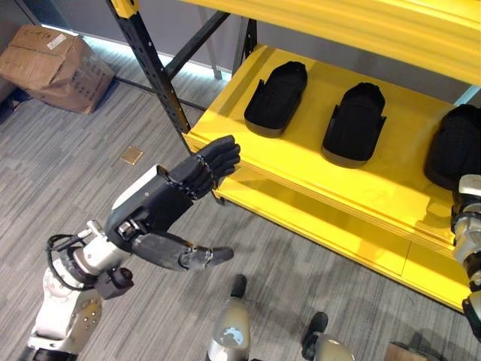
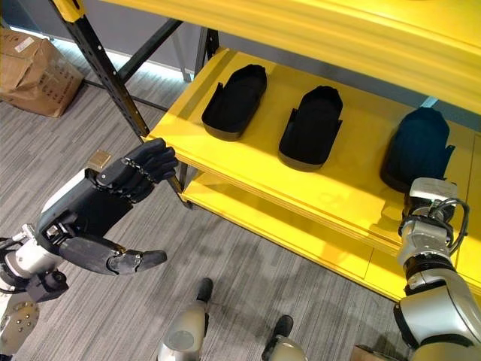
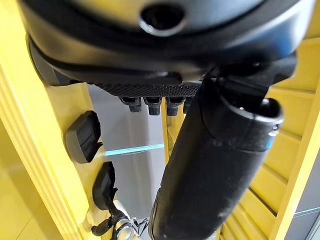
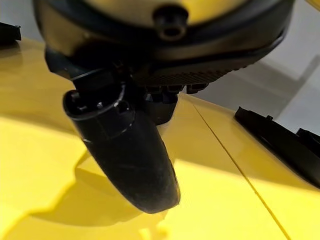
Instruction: Move parts from the plastic box to the shelf.
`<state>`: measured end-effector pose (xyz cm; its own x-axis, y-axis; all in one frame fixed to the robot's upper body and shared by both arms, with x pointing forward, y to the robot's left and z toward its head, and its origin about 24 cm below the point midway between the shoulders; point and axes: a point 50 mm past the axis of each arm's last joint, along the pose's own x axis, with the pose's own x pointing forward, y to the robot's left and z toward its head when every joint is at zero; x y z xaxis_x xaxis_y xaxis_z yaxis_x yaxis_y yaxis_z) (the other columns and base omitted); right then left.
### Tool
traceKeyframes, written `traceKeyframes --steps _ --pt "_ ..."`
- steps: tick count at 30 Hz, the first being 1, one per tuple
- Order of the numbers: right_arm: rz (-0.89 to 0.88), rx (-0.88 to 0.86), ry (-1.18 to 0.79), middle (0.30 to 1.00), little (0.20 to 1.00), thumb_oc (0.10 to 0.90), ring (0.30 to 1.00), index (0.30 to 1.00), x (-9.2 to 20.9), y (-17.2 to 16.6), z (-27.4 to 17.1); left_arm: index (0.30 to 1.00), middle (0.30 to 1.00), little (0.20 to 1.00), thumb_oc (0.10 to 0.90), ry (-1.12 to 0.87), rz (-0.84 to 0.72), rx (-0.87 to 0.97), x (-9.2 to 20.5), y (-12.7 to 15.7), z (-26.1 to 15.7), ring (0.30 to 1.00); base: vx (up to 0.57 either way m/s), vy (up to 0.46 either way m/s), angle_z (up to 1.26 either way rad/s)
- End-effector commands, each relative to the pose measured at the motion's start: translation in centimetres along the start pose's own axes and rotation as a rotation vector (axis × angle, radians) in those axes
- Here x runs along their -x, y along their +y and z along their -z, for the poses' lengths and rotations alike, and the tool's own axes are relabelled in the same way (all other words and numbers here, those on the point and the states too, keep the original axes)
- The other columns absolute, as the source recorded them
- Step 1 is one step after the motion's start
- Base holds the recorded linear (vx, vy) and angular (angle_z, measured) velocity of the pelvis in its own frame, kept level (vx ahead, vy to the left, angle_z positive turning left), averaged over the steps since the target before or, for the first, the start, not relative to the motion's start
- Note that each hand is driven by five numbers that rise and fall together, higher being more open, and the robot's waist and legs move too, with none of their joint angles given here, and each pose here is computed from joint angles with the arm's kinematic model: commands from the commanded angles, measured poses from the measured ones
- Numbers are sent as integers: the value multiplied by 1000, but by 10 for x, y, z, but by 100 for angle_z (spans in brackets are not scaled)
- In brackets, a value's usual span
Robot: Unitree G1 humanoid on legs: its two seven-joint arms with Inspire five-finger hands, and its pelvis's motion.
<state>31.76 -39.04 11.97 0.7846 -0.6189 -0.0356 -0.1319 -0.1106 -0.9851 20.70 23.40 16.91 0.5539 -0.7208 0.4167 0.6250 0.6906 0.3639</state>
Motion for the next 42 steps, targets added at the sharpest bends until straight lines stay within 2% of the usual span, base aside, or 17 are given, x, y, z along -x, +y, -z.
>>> traceKeyframes --steps 1,20,32,42 --pt "106 57 -17 1000 1000 900 1000 1000 -4 -29 -3 1000 1000 1000 900 -212 -12 -39 -8 0 -24 1000 0 0 0" --pt "53 -5 -99 1000 1000 900 1000 1000 12 -13 -24 1000 1000 1000 900 -206 -53 -56 -1 -2 -25 1000 0 0 0" --pt "-120 -116 -103 1000 1000 900 1000 1000 10 8 -28 1000 1000 1000 900 -203 -36 -47 -3 -1 -25 1000 0 0 0" --pt "-155 -138 -137 1000 1000 900 1000 1000 16 13 -37 1000 1000 1000 900 -199 -44 -51 -3 -2 -26 1000 0 0 0"
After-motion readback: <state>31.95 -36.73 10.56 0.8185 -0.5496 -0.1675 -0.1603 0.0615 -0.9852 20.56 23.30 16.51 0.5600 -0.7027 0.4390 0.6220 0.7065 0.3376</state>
